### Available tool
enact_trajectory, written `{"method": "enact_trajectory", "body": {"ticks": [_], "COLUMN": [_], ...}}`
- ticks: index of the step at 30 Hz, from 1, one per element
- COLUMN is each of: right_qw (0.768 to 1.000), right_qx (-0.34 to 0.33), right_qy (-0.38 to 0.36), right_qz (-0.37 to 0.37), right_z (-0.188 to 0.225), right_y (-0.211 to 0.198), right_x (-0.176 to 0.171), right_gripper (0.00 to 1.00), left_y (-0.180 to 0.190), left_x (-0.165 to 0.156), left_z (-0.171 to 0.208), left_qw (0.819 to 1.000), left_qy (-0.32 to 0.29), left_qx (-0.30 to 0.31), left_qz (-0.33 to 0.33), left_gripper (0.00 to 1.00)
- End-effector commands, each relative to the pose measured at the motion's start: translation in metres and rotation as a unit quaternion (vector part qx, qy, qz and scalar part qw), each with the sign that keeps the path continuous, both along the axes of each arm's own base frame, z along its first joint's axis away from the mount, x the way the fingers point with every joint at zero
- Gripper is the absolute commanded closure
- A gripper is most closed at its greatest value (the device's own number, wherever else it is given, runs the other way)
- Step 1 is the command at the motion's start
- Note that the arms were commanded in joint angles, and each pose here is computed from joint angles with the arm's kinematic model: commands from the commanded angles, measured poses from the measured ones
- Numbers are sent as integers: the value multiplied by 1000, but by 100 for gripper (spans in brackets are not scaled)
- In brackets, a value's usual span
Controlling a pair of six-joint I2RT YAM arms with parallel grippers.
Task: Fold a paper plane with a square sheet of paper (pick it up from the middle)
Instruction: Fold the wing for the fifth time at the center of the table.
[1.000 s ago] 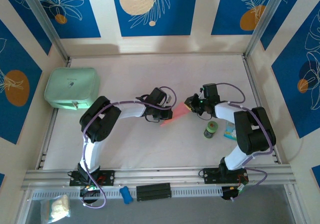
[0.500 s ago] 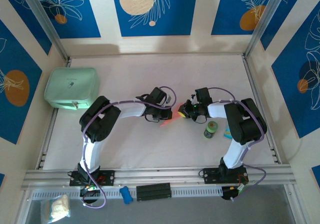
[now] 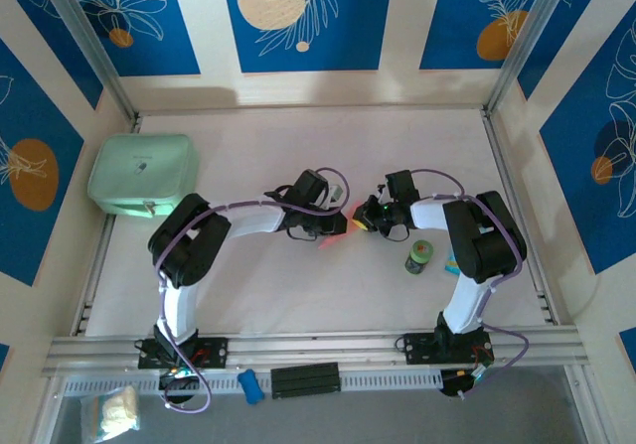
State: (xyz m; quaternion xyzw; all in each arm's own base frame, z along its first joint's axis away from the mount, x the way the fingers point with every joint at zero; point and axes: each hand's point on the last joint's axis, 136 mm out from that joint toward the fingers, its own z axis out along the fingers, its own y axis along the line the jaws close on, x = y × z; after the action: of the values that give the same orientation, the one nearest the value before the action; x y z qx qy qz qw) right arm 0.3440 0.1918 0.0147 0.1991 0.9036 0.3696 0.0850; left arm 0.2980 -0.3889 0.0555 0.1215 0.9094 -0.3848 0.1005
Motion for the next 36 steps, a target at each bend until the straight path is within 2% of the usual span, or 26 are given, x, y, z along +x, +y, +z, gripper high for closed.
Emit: {"method": "enact_trajectory", "body": {"ticks": [1, 9, 16, 26, 36], "right_qw": [998, 998, 996, 990, 987], "right_qx": [-37, -51, -64, -105, -120], "right_qy": [42, 47, 62, 91, 107], "right_qz": [7, 10, 9, 10, 16], "right_z": [-25, -28, -32, -39, -43], "right_y": [-8, -11, -14, -25, -27], "right_x": [-16, -17, -19, -23, -23], "right_gripper": [90, 90, 91, 91, 91], "left_y": [-5, 15, 37, 59, 82], "left_x": [-5, -6, -28, -45, -66], "left_z": [-16, -44, -63, -64, -72], "left_qw": [1000, 999, 997, 995, 992], "left_qy": [26, 33, 62, 90, 113], "left_qx": [-4, 38, 51, 39, 51], "left_qz": [-11, -1, 0, 4, 6], "left_gripper": [90, 92, 95, 95, 95]}}
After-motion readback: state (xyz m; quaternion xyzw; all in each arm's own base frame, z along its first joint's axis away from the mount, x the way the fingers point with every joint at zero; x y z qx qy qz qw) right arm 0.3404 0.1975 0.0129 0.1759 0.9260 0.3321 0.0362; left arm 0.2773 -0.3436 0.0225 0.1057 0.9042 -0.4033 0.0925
